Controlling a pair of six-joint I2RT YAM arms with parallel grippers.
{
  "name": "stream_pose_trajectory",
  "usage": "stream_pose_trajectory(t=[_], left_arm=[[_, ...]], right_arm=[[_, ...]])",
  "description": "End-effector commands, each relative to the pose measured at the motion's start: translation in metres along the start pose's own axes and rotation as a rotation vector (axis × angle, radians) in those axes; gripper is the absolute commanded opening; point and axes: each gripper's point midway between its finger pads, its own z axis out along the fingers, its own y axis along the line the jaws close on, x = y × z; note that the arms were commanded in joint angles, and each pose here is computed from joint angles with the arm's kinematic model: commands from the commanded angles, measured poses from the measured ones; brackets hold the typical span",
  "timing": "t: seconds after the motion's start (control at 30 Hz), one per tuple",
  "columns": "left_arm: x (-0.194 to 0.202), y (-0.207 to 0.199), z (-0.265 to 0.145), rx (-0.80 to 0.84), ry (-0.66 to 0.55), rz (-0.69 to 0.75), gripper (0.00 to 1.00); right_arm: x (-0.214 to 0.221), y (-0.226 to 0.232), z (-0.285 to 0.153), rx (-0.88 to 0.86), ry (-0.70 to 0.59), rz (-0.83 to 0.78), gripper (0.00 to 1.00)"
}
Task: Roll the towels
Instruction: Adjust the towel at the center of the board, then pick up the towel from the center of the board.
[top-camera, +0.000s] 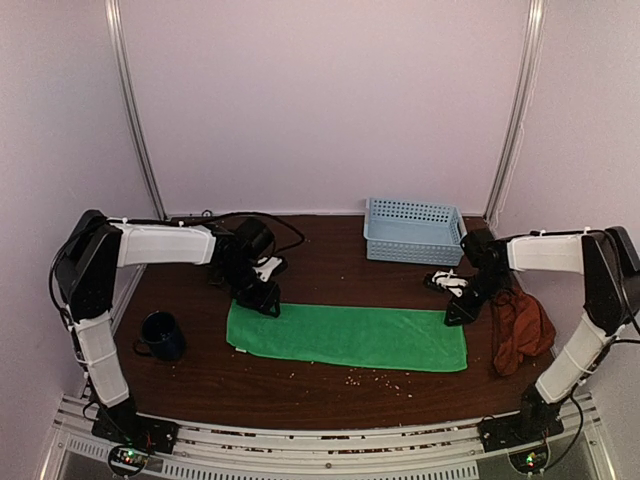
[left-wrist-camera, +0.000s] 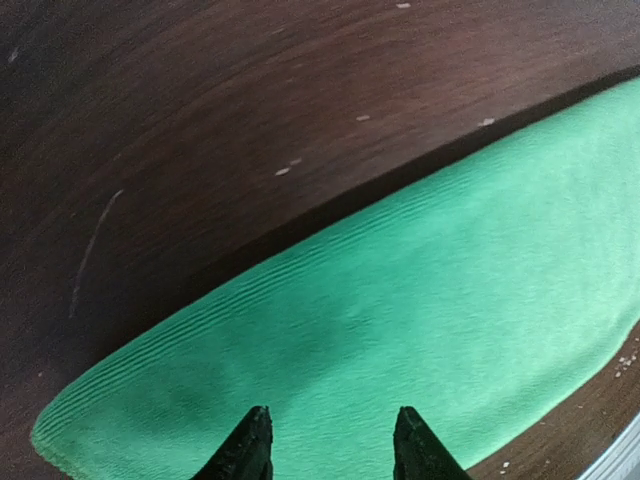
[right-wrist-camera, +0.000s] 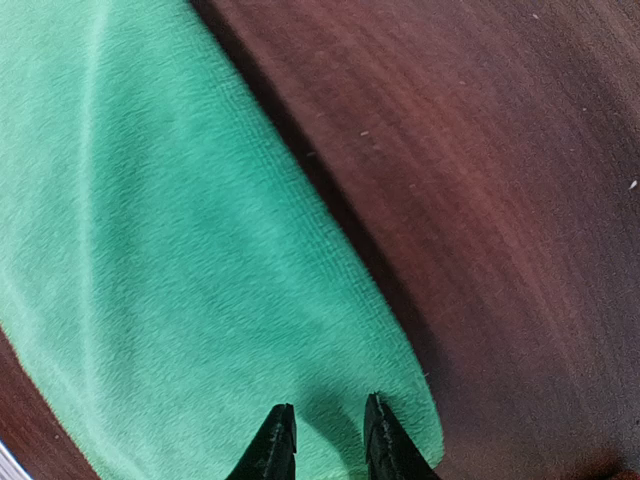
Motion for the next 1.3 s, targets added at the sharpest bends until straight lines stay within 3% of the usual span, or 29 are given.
stream_pose_trajectory(t=[0.0, 0.3, 0.5, 0.73, 0.83, 1.0, 1.27], left_arm=[[0.002, 0.036, -0.002, -0.105, -0.009, -0.071, 0.45], [-0.028, 0.077, 0.024, -0.235, -0.051, -0.152, 0.45], [-0.027, 0.089, 0.029, -0.27, -0.061, -0.179, 0.45], [-0.042, 0.062, -0.036, -0.18, -0.214, -0.146, 0.47], [-0.029, 0.063, -0.053, -0.201, -0.22, -0.153, 0.54], [0.017, 0.087, -0.037, -0.316, -0.068, -0.185, 0.57], [0.047, 0.095, -0.023, -0.3, -0.037, -0.235, 0.62]], right_arm=[[-0.007, -0.038, 0.011, 0.116, 0.027, 0.097, 0.26], [-0.021, -0.087, 0.031, 0.261, 0.04, 0.205, 0.26], [-0.025, -0.081, 0.026, 0.237, 0.01, 0.213, 0.27], [-0.034, -0.057, -0.038, 0.217, -0.101, 0.268, 0.36], [-0.019, -0.052, -0.045, 0.199, -0.071, 0.301, 0.41], [0.01, -0.028, -0.027, 0.041, 0.036, 0.327, 0.51], [0.01, -0.026, -0.003, -0.029, 0.054, 0.366, 0.56]])
